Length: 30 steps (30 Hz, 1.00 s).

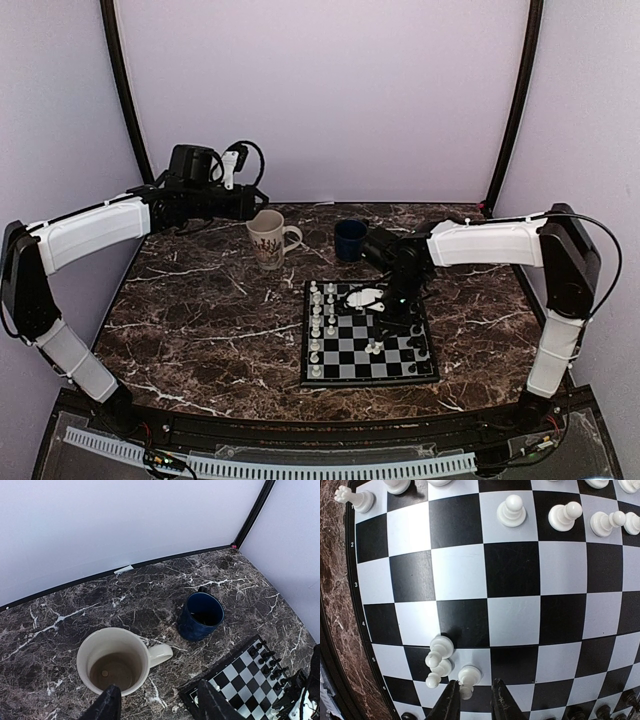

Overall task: Set up the chess pieces on the board
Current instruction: Pick up the pawn from the chessboard, then place the pawn at f2.

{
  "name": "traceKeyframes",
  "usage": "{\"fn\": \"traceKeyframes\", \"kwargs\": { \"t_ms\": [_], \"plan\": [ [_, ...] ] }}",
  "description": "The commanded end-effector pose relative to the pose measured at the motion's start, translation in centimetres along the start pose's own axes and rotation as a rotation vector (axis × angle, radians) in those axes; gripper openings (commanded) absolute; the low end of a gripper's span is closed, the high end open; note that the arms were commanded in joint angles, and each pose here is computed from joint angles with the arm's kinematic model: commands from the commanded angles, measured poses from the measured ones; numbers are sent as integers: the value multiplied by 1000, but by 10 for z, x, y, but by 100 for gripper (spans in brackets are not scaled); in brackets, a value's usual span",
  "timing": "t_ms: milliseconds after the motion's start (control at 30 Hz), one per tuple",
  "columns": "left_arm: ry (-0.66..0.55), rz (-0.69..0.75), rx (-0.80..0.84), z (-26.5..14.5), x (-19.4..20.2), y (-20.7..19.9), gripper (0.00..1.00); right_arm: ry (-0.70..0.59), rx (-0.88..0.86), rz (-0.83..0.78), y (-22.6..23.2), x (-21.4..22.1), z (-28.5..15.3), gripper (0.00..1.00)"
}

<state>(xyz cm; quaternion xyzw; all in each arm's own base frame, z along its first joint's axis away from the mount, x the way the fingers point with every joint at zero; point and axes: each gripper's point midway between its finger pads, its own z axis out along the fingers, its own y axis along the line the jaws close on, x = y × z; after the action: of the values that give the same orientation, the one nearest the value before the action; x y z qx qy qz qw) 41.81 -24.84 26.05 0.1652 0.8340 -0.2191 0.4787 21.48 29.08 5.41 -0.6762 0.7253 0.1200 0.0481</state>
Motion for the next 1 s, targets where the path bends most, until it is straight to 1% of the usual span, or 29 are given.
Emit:
{"fn": "traceKeyframes", "kwargs": {
  "t_ms": [0,200,467,733,967],
  "plan": [
    [-1,8,9,0,0,1,54,18,-10,-2,1,3,9,24],
    [5,6,12,1,1,0,54,43,8,0,-2,8,12,23],
    [8,4,14,2,2,0,54,37,33,1,-9,3,8,13],
    [3,13,-7,0,0,3,54,-18,62,-31,-21,-29,-8,11],
    [-14,26,-33,-5,-5,7,54,-43,23,-94,-10,-64,-5,11]
  ]
}}
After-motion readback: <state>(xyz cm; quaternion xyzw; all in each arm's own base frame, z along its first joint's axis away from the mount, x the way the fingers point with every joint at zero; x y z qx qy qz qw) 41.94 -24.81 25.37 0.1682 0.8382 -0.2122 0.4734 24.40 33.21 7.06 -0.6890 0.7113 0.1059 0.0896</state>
